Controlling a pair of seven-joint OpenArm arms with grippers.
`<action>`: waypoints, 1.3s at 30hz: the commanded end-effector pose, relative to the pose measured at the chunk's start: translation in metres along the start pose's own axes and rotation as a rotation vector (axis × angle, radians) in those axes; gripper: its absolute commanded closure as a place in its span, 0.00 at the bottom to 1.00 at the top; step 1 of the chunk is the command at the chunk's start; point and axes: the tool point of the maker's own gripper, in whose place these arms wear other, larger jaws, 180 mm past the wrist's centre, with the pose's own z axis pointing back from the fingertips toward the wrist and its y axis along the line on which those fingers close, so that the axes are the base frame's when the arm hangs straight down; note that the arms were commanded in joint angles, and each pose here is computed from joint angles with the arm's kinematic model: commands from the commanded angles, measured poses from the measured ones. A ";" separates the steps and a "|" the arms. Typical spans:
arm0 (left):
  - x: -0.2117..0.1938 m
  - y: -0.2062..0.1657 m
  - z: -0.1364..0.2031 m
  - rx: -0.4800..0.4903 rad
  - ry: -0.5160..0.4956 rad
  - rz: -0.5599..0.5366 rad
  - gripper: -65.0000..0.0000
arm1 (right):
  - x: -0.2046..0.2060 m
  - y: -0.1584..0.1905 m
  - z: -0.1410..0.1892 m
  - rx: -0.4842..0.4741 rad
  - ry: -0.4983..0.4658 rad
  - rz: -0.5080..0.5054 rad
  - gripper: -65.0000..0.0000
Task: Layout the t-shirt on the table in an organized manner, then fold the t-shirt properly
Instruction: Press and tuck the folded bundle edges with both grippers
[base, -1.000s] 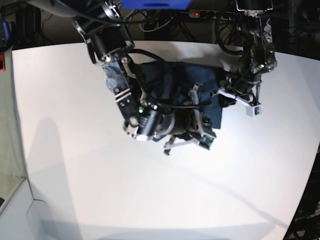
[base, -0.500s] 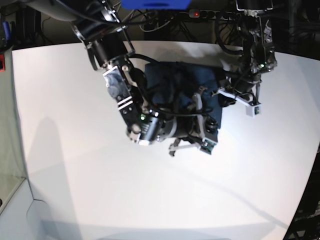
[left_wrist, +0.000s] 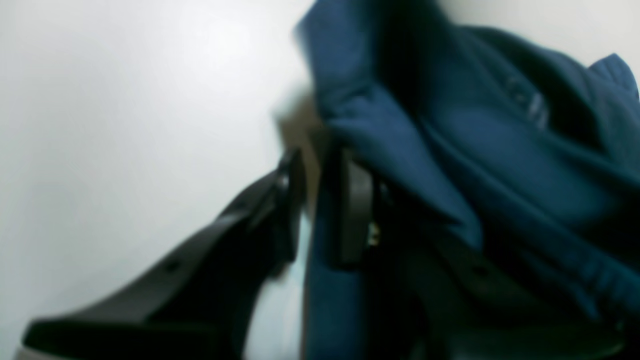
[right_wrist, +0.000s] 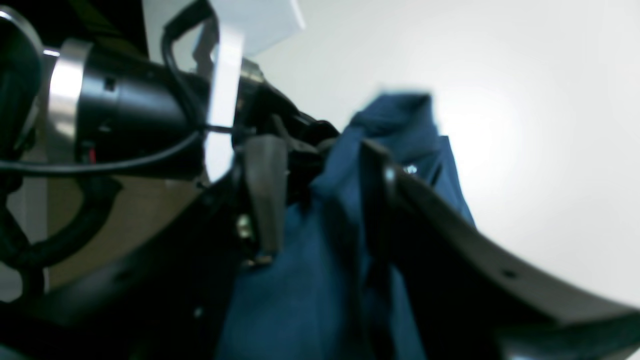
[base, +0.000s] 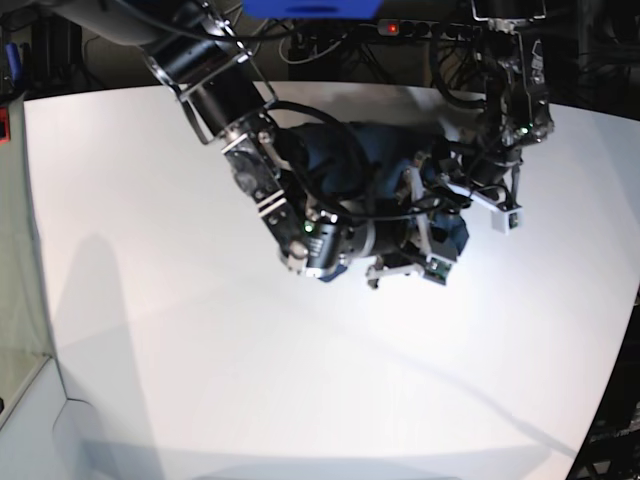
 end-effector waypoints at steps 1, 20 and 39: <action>-0.015 0.003 0.001 0.015 0.065 -0.006 0.79 | 0.029 -0.002 0.006 0.003 -0.082 0.025 0.57; 0.044 0.054 0.053 0.102 -0.086 0.011 0.79 | -0.001 -0.028 0.080 -0.185 -0.156 -0.088 0.58; 0.044 0.025 0.093 -0.088 -0.090 0.168 0.51 | -0.053 -0.041 0.103 -0.258 -0.078 -0.156 0.57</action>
